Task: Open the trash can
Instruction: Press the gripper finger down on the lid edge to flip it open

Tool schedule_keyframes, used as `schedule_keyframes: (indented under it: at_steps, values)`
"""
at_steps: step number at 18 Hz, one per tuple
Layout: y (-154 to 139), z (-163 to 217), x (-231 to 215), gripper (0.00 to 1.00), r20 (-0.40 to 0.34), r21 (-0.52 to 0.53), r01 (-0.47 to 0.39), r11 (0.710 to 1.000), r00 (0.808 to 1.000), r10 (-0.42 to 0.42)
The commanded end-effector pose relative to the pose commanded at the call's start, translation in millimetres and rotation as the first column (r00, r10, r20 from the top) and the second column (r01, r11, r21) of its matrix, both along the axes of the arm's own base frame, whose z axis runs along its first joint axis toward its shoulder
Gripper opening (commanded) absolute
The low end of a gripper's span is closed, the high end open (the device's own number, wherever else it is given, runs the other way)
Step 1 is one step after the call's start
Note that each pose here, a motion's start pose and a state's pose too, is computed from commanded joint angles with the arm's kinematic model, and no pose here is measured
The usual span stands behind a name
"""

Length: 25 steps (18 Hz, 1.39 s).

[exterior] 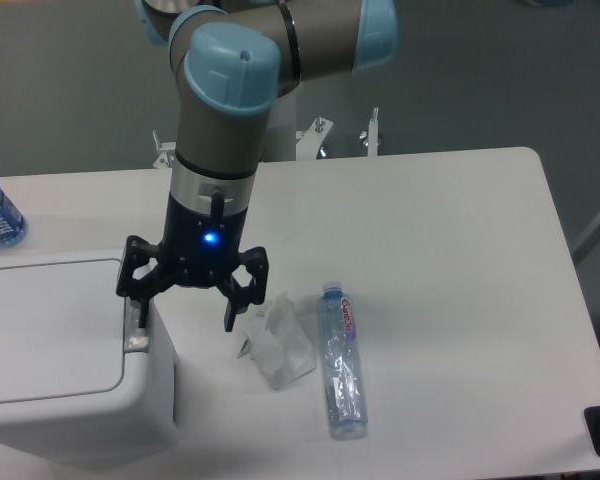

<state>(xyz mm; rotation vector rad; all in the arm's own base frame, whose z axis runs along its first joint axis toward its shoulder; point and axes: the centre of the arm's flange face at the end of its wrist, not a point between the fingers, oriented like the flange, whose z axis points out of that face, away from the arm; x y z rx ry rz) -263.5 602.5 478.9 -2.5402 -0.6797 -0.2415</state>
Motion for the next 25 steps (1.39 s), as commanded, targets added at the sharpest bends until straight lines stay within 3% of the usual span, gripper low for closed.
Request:
schedule_keyframes:
  at_steps: [25]
  values:
    - [3.0, -5.6, 2.3, 1.00, -0.001, -0.002, 0.004, 1.000, 1.000, -0.004]
